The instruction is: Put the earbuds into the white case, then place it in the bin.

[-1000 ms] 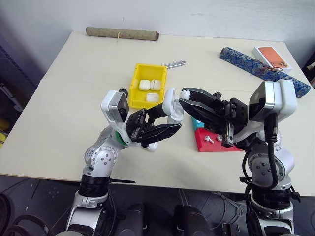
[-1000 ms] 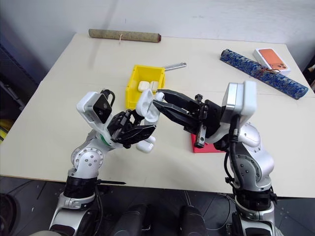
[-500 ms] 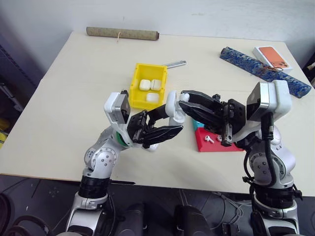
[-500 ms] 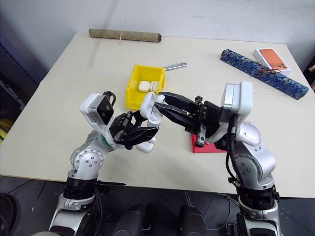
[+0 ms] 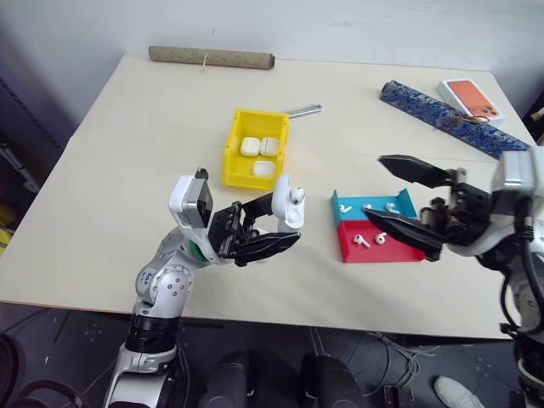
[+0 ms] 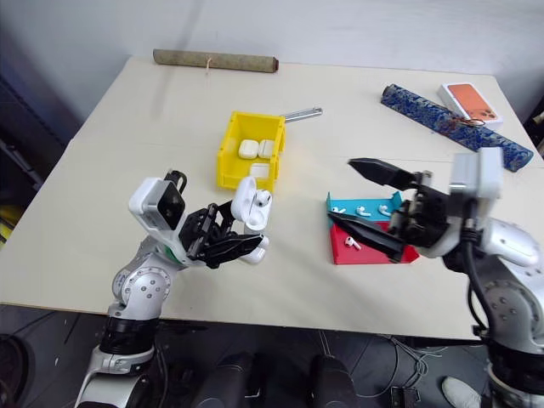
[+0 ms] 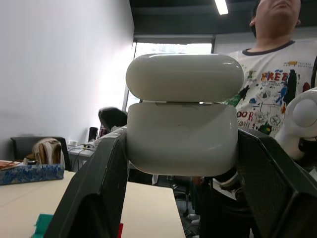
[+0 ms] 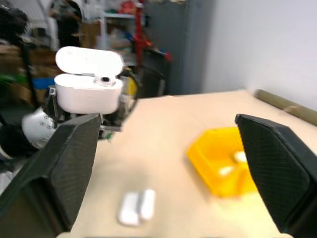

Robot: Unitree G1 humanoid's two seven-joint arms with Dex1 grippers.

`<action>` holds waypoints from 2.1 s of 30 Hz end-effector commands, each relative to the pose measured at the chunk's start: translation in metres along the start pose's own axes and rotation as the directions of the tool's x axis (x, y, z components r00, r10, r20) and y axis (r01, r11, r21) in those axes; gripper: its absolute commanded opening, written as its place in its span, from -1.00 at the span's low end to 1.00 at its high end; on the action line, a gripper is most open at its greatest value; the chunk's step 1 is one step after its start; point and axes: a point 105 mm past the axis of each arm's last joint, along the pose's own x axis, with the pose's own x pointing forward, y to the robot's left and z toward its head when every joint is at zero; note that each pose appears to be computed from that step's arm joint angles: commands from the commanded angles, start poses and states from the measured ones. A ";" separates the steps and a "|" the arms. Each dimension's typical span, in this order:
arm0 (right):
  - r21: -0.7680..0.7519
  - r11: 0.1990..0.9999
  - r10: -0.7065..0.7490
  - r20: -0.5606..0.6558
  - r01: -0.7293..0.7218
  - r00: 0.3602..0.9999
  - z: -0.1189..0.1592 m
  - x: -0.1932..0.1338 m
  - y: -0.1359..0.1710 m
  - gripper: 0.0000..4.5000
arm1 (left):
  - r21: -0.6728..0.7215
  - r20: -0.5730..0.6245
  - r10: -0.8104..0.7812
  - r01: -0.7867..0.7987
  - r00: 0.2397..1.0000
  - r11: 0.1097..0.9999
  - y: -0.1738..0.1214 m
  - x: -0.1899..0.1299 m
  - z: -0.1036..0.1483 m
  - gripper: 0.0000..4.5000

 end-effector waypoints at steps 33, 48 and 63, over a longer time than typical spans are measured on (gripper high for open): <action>-0.233 0.966 -0.125 -0.805 -0.115 0.580 -0.062 0.047 -0.123 -0.01 | 0.080 -0.013 0.125 -0.123 0.992 0.989 -0.004 -0.012 -0.001 0.23; -0.158 0.956 -0.055 -0.924 -0.247 0.379 -0.089 0.057 -0.129 -0.01 | 0.097 -0.010 0.151 -0.149 0.988 0.984 -0.010 -0.009 -0.004 0.23; -0.099 0.975 -0.026 -0.941 -0.201 0.337 -0.104 0.055 -0.126 -0.01 | 0.098 -0.014 0.157 -0.155 0.987 0.983 -0.011 -0.010 -0.003 0.23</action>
